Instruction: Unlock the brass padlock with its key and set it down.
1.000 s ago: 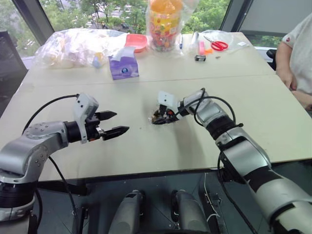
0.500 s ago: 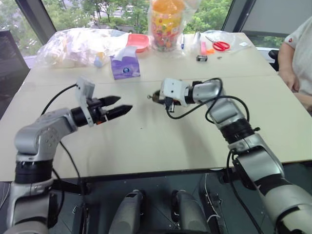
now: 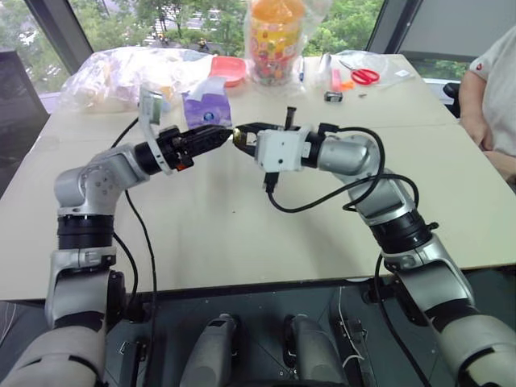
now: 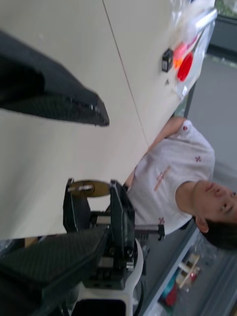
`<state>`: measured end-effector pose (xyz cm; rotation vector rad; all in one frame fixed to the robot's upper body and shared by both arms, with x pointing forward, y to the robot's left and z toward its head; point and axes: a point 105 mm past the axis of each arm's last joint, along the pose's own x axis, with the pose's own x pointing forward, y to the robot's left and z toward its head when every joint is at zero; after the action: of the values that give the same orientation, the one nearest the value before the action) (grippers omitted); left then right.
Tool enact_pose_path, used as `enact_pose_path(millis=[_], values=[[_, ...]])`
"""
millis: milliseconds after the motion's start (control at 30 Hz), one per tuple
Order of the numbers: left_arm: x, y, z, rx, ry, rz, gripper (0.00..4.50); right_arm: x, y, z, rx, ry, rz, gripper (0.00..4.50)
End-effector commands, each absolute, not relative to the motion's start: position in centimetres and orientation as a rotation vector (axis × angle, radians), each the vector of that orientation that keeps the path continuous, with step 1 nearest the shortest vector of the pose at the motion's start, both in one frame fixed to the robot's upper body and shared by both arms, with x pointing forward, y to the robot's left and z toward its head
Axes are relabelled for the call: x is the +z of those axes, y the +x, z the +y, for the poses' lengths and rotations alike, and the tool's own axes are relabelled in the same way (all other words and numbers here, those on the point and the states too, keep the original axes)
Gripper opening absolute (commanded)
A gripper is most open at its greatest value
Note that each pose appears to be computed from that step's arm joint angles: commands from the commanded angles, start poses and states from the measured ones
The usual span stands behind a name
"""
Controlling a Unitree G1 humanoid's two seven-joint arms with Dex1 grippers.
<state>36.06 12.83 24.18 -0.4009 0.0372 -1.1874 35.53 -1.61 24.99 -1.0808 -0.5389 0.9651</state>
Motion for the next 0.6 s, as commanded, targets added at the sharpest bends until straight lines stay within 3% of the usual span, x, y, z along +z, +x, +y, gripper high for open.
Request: enact_pose_path(millis=[33,200,300,367,600], values=[[25.15,35.90,12.58,-1.214,-0.360,0.010,1.59,26.72,34.94,-1.78,0.919,-1.086,-0.607,0.70],[24.71,36.15,12.54,-1.206,-0.356,0.023,1.59,26.53,35.01,-1.86,0.915,-1.082,-0.600,0.70],[24.75,36.16,12.64,-1.204,-0.362,0.020,0.85,26.52,34.99,-1.83,0.914,-1.079,-0.600,0.70],[24.86,36.19,12.68,-1.201,-0.368,0.016,0.05,26.45,34.97,-1.83,0.918,-1.079,-0.596,0.70],[24.56,35.94,12.67,-1.209,-0.339,0.032,0.05,26.22,34.77,-1.60,0.931,-1.068,-0.592,0.70]])
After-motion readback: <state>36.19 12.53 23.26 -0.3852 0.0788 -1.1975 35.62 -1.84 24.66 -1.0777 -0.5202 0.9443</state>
